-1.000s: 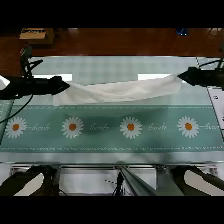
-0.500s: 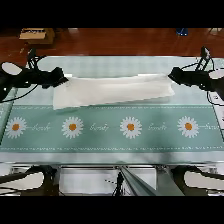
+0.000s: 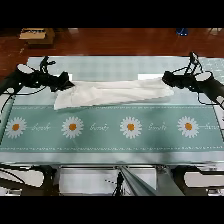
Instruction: Fold the shirts.
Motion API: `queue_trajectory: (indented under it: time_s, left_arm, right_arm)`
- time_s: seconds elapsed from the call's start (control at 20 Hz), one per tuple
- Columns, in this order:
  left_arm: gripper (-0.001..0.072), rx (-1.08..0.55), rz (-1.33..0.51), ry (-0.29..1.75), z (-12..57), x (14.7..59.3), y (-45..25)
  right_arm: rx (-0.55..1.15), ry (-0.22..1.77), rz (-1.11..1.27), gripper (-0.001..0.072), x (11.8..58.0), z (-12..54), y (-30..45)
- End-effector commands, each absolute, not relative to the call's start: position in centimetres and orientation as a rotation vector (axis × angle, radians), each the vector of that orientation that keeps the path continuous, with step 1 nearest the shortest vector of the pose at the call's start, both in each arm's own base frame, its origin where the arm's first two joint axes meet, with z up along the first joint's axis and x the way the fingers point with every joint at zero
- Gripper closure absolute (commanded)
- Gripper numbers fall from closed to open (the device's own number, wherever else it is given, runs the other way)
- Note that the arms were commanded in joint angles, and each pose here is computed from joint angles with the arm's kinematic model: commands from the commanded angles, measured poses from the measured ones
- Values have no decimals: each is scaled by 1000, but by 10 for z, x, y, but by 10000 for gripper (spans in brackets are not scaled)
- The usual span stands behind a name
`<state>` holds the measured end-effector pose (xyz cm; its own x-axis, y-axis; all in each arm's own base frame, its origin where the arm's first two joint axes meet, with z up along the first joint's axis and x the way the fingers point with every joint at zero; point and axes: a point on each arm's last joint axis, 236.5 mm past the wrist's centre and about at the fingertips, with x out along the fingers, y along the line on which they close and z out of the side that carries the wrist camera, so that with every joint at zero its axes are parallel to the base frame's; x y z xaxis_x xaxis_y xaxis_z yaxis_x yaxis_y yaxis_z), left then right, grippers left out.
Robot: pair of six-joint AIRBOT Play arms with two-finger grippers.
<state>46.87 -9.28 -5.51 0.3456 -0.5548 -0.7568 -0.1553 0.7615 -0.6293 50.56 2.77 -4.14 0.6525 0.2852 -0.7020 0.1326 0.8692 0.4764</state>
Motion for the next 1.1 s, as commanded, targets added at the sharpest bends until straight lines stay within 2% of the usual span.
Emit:
queue_trajectory:
  time_s: [0.0,0.05,0.1,0.15,0.2,0.3,0.4,0.45,0.5,0.55,0.65,0.7,0.8,0.95,1.05]
  left_arm:
    - [506,-690,-283,1241,-63,465,-83]
    - [340,-699,-282,1251,-63,462,-79]
    - [261,-711,-287,1272,-63,457,-76]
    - [261,-723,-295,1298,-63,450,-73]
    - [261,-738,-301,1326,-62,443,-67]
    - [261,-770,-308,1357,-57,432,-56]
    - [261,-774,-326,1361,-48,425,-47]
    - [261,-766,-338,1359,-44,422,-45]
    - [261,-758,-348,1356,-40,421,-45]
    - [261,-745,-360,1351,-38,420,-46]
    - [261,-737,-369,1355,-37,420,-51]
    - [262,-726,-382,1355,-37,420,-55]
    - [261,-704,-404,1355,-37,419,-62]
    - [262,-683,-420,1355,-37,420,-72]
    - [261,-672,-424,1350,-38,422,-77]
  right_arm:
    - [493,868,85,677,506,-46,25]
    - [495,870,84,675,506,-46,24]
    - [489,872,86,581,505,-46,24]
    - [471,872,93,412,504,-44,24]
    - [415,874,102,340,501,-41,21]
    - [259,864,89,340,497,-29,3]
    - [174,868,25,339,490,-20,-24]
    - [177,885,-27,290,484,-21,-40]
    - [237,914,-98,182,477,-26,-58]
    - [309,950,-151,154,468,-34,-71]
    - [499,1007,-199,140,455,-51,-82]
    - [612,1014,-196,117,455,-57,-79]
    - [790,1004,-138,113,463,-63,-64]
    - [935,1024,-65,115,472,-78,-35]
    - [958,1081,-34,115,469,-93,-13]
